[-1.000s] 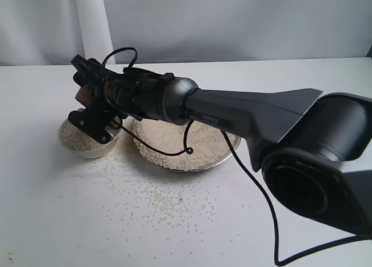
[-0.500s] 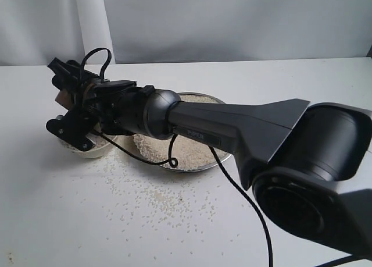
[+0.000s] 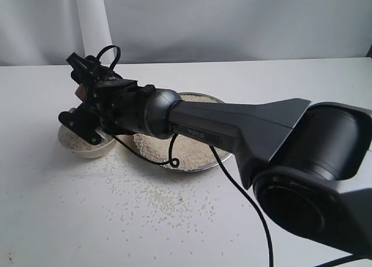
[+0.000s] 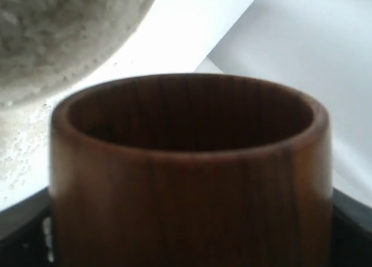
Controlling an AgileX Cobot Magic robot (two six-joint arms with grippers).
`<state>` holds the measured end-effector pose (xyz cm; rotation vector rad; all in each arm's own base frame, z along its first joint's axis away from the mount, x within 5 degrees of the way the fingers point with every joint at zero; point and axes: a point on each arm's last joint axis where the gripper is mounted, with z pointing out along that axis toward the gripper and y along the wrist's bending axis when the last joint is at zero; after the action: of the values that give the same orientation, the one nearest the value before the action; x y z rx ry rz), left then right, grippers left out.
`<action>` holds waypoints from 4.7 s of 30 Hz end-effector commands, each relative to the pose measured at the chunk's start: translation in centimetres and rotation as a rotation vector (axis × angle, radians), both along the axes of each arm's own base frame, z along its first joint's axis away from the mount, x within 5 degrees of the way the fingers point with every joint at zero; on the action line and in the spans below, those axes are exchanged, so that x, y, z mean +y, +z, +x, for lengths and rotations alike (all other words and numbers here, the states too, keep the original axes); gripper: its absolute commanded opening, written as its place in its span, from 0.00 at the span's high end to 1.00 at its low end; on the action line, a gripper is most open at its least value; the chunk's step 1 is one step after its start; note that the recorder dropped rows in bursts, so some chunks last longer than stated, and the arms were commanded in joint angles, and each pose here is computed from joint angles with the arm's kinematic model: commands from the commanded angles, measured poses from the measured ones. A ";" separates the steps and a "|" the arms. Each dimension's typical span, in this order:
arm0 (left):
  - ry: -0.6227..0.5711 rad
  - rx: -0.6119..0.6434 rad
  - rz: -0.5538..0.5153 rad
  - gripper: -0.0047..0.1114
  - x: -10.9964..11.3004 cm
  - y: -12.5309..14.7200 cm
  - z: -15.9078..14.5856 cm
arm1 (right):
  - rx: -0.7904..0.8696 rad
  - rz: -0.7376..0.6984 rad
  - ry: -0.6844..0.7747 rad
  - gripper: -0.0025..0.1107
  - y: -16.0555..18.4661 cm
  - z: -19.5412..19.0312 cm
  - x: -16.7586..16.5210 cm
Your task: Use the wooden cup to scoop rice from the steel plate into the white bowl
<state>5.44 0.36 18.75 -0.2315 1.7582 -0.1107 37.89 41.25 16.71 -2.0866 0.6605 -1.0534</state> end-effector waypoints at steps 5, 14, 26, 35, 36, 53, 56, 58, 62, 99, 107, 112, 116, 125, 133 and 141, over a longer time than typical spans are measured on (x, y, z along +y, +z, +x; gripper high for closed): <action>-0.005 -0.004 -0.006 0.96 0.0 0.0 0.0 | 0.063 0.322 -0.117 0.98 6.2 -0.5 -0.8; -0.005 -0.004 -0.006 0.96 0.0 0.0 0.0 | 0.442 0.785 -0.404 0.98 14.3 -1.4 -5.4; -0.005 -0.004 -0.006 0.96 0.0 0.0 0.0 | 0.734 1.082 -0.632 0.98 22.8 -3.8 -16.7; -0.005 -0.004 -0.006 0.96 0.0 0.0 0.0 | 0.601 1.494 -0.609 0.98 22.1 -11.3 -28.8; -0.005 -0.004 -0.006 0.96 0.0 0.0 0.0 | 0.606 1.543 -0.609 0.98 21.9 -11.9 -29.4; -0.005 -0.004 -0.006 0.96 0.0 0.0 0.0 | 0.592 1.861 -0.552 0.98 16.6 -22.8 -34.6; -0.005 -0.004 -0.006 0.96 0.0 0.0 0.0 | 0.587 1.893 -0.514 0.98 16.8 -24.3 -35.2; -0.005 -0.004 -0.006 0.96 0.0 0.0 0.0 | 0.577 1.917 -0.487 0.98 16.9 -25.2 -35.6; -0.005 -0.004 -0.006 0.96 0.0 0.0 0.0 | 0.556 1.962 -0.424 0.98 17.4 -26.9 -36.3; -0.005 -0.004 -0.006 0.96 0.0 0.0 0.0 | 0.505 1.988 -0.243 0.98 18.8 -32.4 -38.3; -0.005 -0.004 -0.006 0.96 0.0 0.0 0.0 | 0.455 1.931 -0.246 0.98 18.7 -32.3 -38.4; -0.005 -0.004 -0.006 0.96 0.0 0.0 0.0 | 0.435 1.886 -0.277 0.98 18.4 -32.2 -38.4; -0.005 -0.004 -0.006 0.96 0.0 0.0 0.0 | 0.390 1.882 -0.312 0.98 18.4 -32.0 -38.7; -0.005 -0.004 -0.006 0.96 0.0 0.0 0.0 | 0.246 2.059 -0.453 0.98 15.6 -27.8 -39.3; -0.005 -0.004 -0.006 0.96 0.0 0.0 0.0 | 0.179 2.122 -0.524 0.98 13.7 -21.7 -38.9; -0.005 -0.004 -0.006 0.96 0.0 0.0 0.0 | 0.265 2.021 -0.704 0.98 11.1 -13.6 -37.2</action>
<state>5.44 0.36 18.75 -0.2315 1.7582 -0.1107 21.65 3.62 28.01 -0.1254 1.6203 0.0273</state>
